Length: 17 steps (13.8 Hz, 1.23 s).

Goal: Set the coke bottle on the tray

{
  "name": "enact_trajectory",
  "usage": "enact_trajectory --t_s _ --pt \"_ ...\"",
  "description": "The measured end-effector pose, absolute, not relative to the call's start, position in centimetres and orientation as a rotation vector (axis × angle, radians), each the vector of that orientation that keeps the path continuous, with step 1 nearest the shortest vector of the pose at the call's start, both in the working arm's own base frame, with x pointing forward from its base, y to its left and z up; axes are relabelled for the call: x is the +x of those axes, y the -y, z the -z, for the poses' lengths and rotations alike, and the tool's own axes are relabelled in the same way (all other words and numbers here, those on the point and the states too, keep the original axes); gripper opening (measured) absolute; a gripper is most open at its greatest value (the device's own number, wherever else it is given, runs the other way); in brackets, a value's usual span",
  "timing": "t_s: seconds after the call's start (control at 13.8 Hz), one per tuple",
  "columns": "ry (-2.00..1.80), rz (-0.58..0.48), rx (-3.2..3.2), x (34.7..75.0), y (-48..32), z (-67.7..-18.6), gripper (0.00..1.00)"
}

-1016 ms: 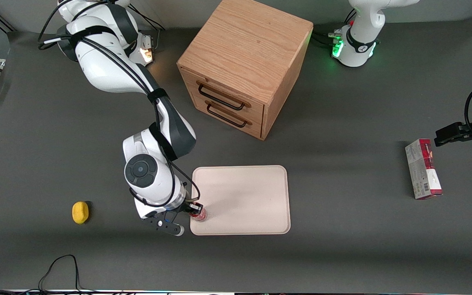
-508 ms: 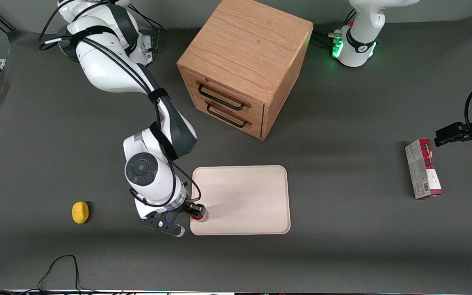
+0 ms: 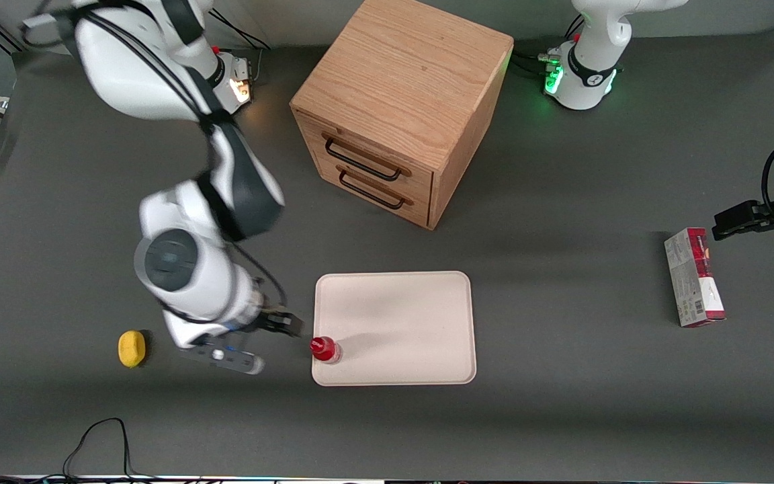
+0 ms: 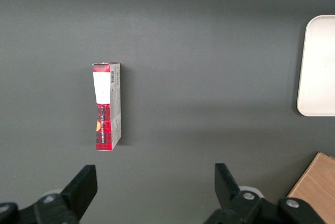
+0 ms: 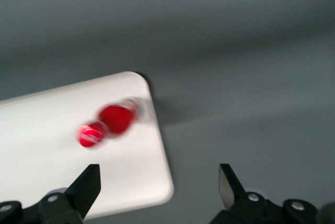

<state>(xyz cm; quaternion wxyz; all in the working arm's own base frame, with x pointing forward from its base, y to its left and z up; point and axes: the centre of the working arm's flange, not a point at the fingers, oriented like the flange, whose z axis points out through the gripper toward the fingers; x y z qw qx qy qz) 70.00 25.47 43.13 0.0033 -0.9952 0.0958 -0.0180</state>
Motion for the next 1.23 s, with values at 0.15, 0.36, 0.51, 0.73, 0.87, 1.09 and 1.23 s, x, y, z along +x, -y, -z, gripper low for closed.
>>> enact_trajectory --t_s 0.15,0.36,0.51,0.73,0.87,1.09,1.23 --pt "-0.165 0.003 -3.129 67.7 -18.7 -46.2 1.00" --pt "0.008 -0.048 -3.126 62.2 -9.6 -49.6 1.00" --pt "0.069 -0.040 -3.116 58.1 -6.1 -51.8 1.00" --pt "0.098 0.003 -3.097 53.5 -4.5 -54.7 1.00" --pt "0.101 0.010 -3.092 52.4 -4.4 -56.1 1.00" --pt "0.092 -0.023 -3.092 51.9 -3.9 -57.3 1.00" --pt "0.074 -0.034 -3.093 51.8 -3.1 -58.0 1.00"
